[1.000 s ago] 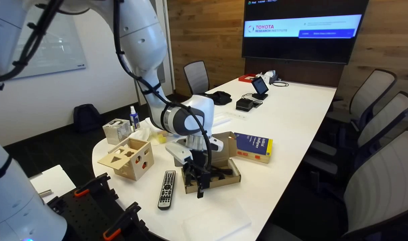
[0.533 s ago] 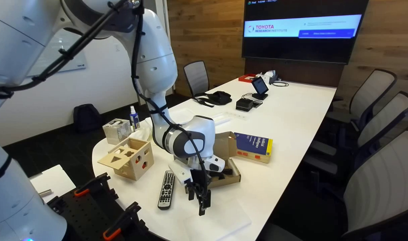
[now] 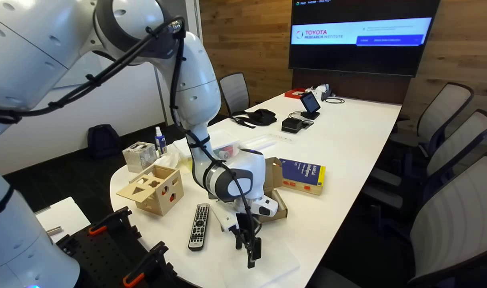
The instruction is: Put the packing foam into the cardboard box
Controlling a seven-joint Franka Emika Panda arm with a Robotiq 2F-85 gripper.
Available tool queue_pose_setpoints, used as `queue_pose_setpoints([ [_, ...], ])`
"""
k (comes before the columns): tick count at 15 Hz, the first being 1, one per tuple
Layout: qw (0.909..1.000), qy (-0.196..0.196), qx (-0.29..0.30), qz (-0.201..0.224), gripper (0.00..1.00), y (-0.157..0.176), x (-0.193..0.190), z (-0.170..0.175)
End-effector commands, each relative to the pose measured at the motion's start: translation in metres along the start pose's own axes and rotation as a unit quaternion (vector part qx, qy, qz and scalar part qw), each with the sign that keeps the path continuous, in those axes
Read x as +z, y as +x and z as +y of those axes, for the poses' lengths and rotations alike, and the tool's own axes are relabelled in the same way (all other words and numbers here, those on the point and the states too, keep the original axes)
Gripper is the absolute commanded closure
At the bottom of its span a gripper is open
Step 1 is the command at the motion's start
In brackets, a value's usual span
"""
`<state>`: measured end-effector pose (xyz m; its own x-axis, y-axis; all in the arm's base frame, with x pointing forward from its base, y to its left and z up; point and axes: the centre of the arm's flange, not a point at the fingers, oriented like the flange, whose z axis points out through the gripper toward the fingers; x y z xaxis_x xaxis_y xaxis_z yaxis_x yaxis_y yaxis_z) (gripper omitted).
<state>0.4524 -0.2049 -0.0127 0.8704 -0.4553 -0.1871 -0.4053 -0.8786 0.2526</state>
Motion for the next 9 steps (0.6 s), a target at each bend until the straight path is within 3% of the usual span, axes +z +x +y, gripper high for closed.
queue_pose_setpoints([
  [1, 0.9998, -0.002, 0.020, -0.003, 0.00, 0.0103, 0.0132, 0.0023],
  [4, 0.9997, -0.006, 0.025, -0.006, 0.00, 0.0118, 0.0166, 0.0020],
  [5, 0.9997, -0.007, 0.025, -0.005, 0.25, 0.0124, 0.0171, 0.0021],
  [7, 0.9997, -0.007, 0.024, -0.004, 0.34, 0.0143, 0.0180, 0.0014],
  [9, 0.9997, -0.006, 0.026, -0.003, 0.50, 0.0161, 0.0187, 0.0048],
])
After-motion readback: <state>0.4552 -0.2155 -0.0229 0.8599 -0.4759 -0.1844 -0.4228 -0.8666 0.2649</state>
